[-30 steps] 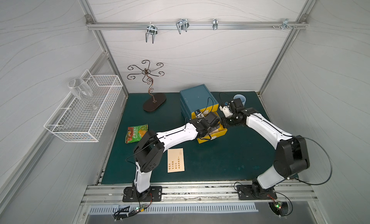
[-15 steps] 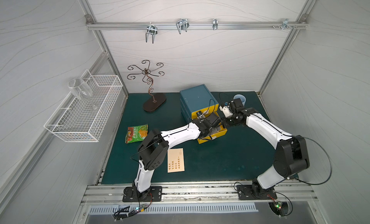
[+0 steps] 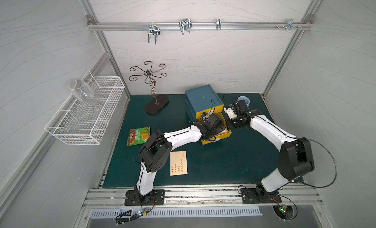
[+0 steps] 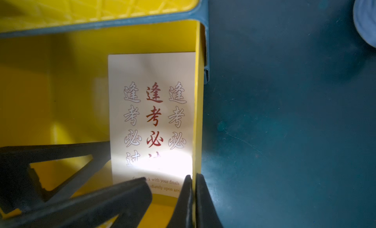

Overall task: Take the postcards out of the drawer
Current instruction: Pick up the postcard from the drawer.

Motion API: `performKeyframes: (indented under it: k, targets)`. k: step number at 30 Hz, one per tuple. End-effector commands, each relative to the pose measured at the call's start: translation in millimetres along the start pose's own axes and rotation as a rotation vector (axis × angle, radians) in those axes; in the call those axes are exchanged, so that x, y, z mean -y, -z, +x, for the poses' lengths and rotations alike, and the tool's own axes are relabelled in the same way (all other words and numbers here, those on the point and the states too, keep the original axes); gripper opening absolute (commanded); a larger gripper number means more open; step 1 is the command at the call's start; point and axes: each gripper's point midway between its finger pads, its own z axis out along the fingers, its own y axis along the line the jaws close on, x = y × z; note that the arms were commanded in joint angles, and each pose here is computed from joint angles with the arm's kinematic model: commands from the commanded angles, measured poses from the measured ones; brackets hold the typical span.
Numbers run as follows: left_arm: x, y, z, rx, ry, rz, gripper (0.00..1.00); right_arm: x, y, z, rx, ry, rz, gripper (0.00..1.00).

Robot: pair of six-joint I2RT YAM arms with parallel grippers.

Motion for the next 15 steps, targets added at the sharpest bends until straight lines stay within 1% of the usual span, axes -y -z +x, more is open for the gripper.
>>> performKeyframes:
  k: [1, 8, 15]
  targets:
    - [9, -19, 13, -0.049, -0.024, 0.08, 0.96, -17, 1, 2, -0.011, 0.012, -0.078, 0.08]
    - [13, -13, 9, -0.03, -0.012, 0.092, 0.96, -17, 1, 1, -0.01, 0.013, -0.077, 0.08]
    - [18, 1, -3, 0.02, 0.011, 0.094, 0.96, -15, 0, 1, -0.014, 0.008, -0.07, 0.07]
